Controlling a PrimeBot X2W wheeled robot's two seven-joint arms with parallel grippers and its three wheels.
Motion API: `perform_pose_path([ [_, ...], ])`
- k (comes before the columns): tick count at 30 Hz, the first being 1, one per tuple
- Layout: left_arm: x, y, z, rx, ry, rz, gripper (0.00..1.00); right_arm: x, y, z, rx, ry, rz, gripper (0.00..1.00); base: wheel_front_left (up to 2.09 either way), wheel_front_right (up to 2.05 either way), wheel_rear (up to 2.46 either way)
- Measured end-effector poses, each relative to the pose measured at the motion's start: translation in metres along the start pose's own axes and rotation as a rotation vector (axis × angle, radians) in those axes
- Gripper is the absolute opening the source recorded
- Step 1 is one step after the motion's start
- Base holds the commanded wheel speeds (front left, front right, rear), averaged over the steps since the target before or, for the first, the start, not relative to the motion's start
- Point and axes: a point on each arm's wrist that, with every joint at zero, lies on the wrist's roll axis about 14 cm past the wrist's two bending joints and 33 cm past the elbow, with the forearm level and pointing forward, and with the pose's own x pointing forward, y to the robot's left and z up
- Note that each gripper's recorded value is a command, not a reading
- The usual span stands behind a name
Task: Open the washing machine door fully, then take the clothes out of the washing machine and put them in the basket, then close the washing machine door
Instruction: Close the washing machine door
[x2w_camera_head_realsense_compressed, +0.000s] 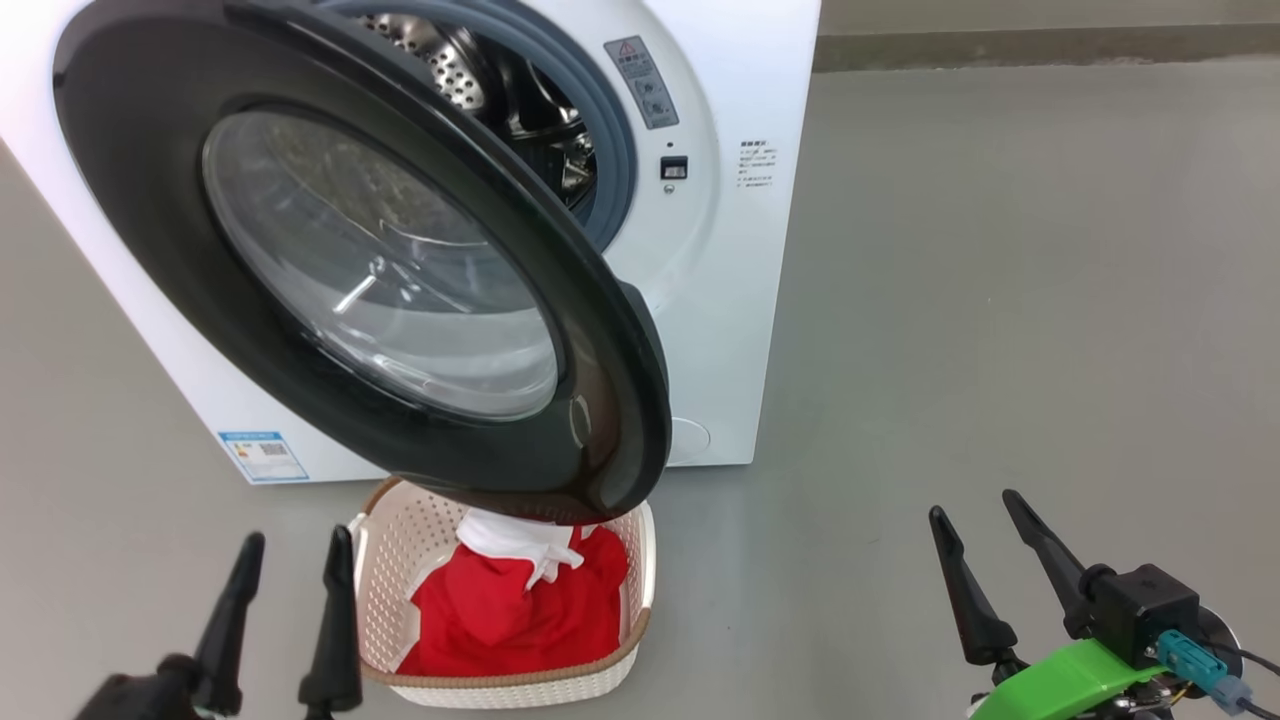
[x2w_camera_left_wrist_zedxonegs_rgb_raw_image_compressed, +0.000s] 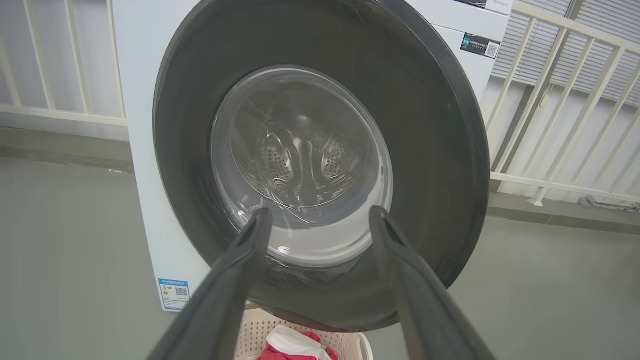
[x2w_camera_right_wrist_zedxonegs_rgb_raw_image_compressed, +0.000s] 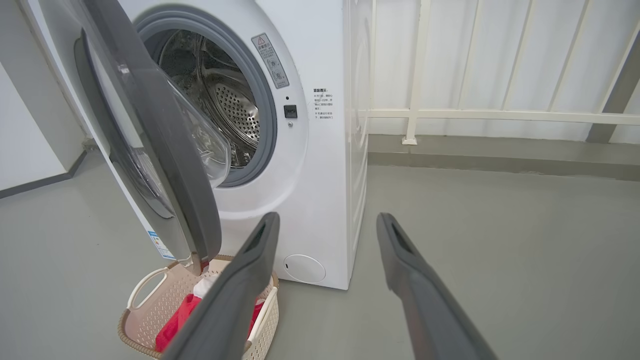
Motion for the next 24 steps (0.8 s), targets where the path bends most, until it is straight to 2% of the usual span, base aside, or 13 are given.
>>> perform_pose_path([
  [9,-0.015,0.0,-0.022,0.165,0.065,-0.002,1.0,-0.014,-0.005,-0.005,-0.004,0.019,-0.02,1.0,0.0,0.0,0.0],
  [24,-0.021,0.0,-0.026,0.174,0.081,0.008,1.0,-0.019,-0.005,-0.005,-0.037,0.028,-0.02,1.0,0.0,0.0,0.0],
])
